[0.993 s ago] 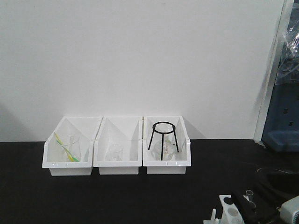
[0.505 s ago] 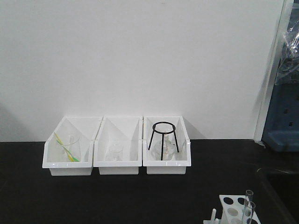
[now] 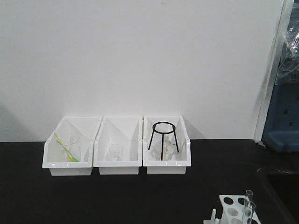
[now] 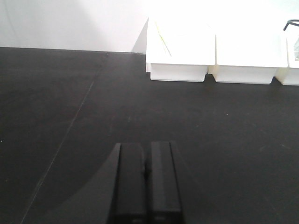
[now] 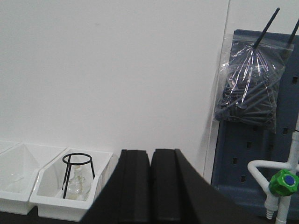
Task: Flip and reinsert test tube from rack
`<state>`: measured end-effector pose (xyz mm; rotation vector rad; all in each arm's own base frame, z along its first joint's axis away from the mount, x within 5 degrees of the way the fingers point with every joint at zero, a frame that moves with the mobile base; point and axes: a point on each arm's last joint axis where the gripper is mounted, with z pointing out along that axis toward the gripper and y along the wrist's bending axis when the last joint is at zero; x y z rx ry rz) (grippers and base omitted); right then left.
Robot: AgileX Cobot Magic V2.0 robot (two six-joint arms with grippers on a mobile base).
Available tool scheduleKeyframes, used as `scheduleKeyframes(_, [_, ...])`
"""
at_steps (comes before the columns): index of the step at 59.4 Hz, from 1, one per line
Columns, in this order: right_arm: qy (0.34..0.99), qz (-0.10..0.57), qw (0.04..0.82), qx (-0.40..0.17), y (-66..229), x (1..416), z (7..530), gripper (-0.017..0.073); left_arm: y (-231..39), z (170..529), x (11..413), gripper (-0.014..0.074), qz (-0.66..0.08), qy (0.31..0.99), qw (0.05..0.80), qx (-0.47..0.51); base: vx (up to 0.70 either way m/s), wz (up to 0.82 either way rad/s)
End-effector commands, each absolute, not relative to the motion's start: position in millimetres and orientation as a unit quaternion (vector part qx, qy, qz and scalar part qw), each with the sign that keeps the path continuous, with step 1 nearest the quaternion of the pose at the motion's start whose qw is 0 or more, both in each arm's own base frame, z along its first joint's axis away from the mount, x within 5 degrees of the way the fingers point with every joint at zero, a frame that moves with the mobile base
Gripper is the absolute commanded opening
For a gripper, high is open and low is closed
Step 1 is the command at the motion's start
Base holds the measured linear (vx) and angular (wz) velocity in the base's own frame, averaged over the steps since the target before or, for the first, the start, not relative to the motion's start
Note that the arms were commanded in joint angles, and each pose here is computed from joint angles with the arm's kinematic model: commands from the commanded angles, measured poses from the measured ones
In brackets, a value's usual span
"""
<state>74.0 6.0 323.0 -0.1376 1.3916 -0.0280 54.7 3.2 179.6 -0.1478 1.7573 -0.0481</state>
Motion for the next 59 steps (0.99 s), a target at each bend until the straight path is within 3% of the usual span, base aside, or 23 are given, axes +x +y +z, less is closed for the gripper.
scheduleKeyframes(1, [0.626,-0.010,0.776,-0.074,7.9,72.5,332.7,-0.0011,2.6,187.2,55.3,-0.0006,-0.027,0.739,0.671,-0.061,0.00,0.00])
scheduleKeyframes(22, [0.627,-0.007,0.776,-0.070,7.8,72.5,332.7,-0.0011,2.6,187.2,55.3,-0.0006,-0.027,0.739,0.671,-0.061,0.00,0.00])
scheduleKeyframes(28, [0.636,0.022,0.771,-0.038,6.6,73.7,328.5,-0.0011,2.6,187.2,55.3,-0.0006,-0.027,0.739,0.671,-0.061,0.00,0.00])
scheduleKeyframes(37, [0.675,0.054,0.736,-0.001,5.6,78.0,298.9,-0.0011,2.6,187.2,55.3,-0.0006,-0.027,0.739,0.671,-0.061,0.00,0.00])
scheduleKeyframes(59, [0.702,0.020,0.711,-0.034,4.2,56.1,198.4,-0.0011,2.6,187.0,55.3,-0.0006,-0.027,0.739,0.670,-0.061,0.00,0.00])
